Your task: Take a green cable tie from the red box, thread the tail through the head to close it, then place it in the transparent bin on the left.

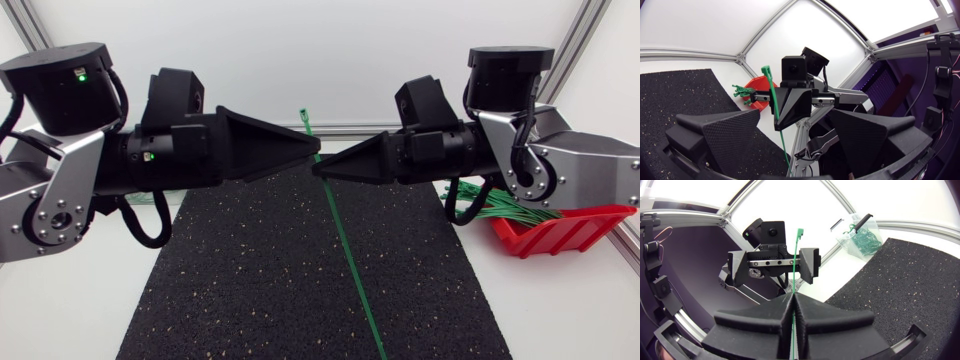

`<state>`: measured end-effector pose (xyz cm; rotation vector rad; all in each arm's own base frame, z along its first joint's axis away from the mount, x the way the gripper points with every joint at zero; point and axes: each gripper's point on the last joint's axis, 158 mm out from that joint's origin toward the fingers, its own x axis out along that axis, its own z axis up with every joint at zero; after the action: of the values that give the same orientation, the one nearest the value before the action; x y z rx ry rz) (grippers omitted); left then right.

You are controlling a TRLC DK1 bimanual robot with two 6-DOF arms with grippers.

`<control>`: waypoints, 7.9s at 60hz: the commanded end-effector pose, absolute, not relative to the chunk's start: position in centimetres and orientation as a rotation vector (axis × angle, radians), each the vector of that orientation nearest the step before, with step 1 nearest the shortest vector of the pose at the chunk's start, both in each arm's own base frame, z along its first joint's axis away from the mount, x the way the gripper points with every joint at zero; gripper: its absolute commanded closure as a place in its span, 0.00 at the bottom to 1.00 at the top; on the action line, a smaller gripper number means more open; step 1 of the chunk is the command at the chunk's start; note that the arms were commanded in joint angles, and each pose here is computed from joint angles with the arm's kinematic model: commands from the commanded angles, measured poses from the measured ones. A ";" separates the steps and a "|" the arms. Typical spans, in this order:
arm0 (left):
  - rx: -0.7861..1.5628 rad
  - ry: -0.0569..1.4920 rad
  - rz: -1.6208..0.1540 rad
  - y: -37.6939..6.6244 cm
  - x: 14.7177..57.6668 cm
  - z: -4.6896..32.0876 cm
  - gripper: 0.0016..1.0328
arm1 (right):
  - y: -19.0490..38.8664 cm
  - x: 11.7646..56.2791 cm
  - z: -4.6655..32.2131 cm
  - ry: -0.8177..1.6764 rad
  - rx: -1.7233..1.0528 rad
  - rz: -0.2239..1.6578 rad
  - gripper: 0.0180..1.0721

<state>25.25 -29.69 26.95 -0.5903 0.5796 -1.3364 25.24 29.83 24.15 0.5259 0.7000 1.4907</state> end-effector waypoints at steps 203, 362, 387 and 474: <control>-0.595 0.562 -1.215 -22.8 30.6 23.5 0.96 | 29.4 25.6 16.7 0.573 -0.034 1.515 0.04; -0.845 0.896 -1.281 -21.3 32.7 19.2 0.96 | 38.4 14.3 6.5 -1.062 -1.747 1.300 0.04; -0.847 0.905 -1.285 -21.5 32.4 19.2 0.96 | 38.8 13.1 5.6 -1.079 -1.704 1.351 0.53; -0.836 0.906 -1.302 -21.9 31.1 19.7 0.96 | 39.1 16.1 5.1 -0.981 -1.748 1.303 0.95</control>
<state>31.83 -21.75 19.11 -0.8269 0.8938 -1.2877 15.67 38.88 4.95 -1.7476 -0.9842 1.3177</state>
